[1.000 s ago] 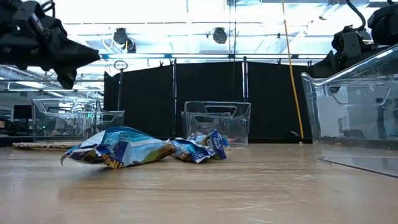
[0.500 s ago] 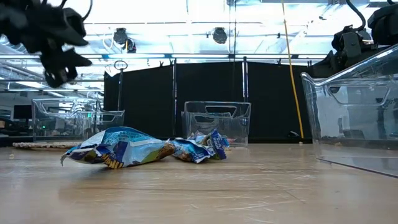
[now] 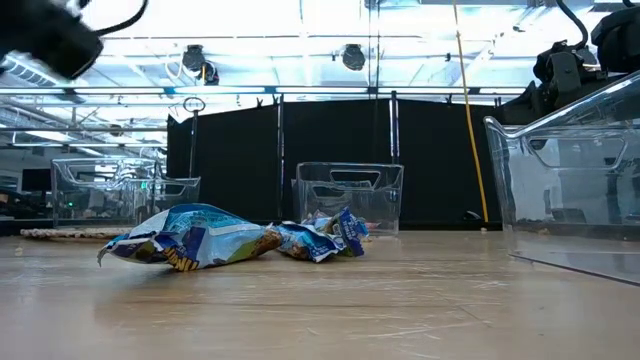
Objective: Pick and place Granola Bars by type
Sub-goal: Put the yellow granola bar into the top left transparent bin
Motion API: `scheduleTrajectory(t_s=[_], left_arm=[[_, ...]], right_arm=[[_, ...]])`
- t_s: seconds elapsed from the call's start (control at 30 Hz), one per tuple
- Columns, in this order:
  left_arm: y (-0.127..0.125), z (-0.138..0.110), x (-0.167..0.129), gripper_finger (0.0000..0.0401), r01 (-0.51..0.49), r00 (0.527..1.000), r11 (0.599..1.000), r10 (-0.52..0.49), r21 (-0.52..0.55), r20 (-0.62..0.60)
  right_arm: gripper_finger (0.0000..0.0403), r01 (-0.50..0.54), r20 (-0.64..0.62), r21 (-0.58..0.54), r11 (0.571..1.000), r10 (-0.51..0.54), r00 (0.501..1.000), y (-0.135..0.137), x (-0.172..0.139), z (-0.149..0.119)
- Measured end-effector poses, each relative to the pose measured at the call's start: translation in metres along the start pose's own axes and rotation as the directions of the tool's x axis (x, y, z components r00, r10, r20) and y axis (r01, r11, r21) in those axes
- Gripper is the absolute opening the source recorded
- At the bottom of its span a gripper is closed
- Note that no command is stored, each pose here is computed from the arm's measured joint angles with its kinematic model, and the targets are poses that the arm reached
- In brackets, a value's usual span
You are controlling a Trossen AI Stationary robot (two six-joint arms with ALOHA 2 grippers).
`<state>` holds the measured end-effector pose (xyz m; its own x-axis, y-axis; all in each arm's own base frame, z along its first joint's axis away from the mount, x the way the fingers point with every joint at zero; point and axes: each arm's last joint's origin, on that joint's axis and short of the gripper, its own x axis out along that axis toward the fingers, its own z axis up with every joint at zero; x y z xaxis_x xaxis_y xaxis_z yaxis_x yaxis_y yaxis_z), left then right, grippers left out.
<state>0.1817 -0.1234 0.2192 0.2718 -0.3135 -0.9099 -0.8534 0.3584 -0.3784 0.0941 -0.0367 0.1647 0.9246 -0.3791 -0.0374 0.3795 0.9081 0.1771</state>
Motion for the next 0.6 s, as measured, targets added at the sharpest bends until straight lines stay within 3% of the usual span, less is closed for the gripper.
scheduleTrajectory(t_s=[0.13, 0.27, 0.43, 0.6], left_arm=[[0.006, -0.022, 0.016, 0.0090, -0.116, 0.989, 0.983, 0.101, -0.140, -0.109], [0.015, -0.044, 0.020, 0.0090, -0.220, 0.967, 0.942, 0.176, -0.252, -0.185], [0.030, -0.057, 0.020, 0.0090, -0.319, 0.947, 0.855, 0.281, -0.408, -0.153], [0.043, -0.052, 0.026, 0.0090, -0.424, 0.894, 0.785, 0.443, -0.452, -0.069]], right_arm=[[0.0000, 0.000, 0.000, 0.000, 1.000, 0.000, 1.000, 0.000, 0.000, 0.000], [0.0000, 0.000, 0.000, 0.000, 1.000, 0.000, 1.000, 0.000, 0.000, 0.000], [0.0000, 0.000, 0.000, 0.000, 1.000, 0.000, 1.000, 0.000, 0.000, 0.000], [0.0000, 0.000, 0.000, 0.000, 1.000, 0.000, 1.000, 0.000, 0.000, 0.000]])
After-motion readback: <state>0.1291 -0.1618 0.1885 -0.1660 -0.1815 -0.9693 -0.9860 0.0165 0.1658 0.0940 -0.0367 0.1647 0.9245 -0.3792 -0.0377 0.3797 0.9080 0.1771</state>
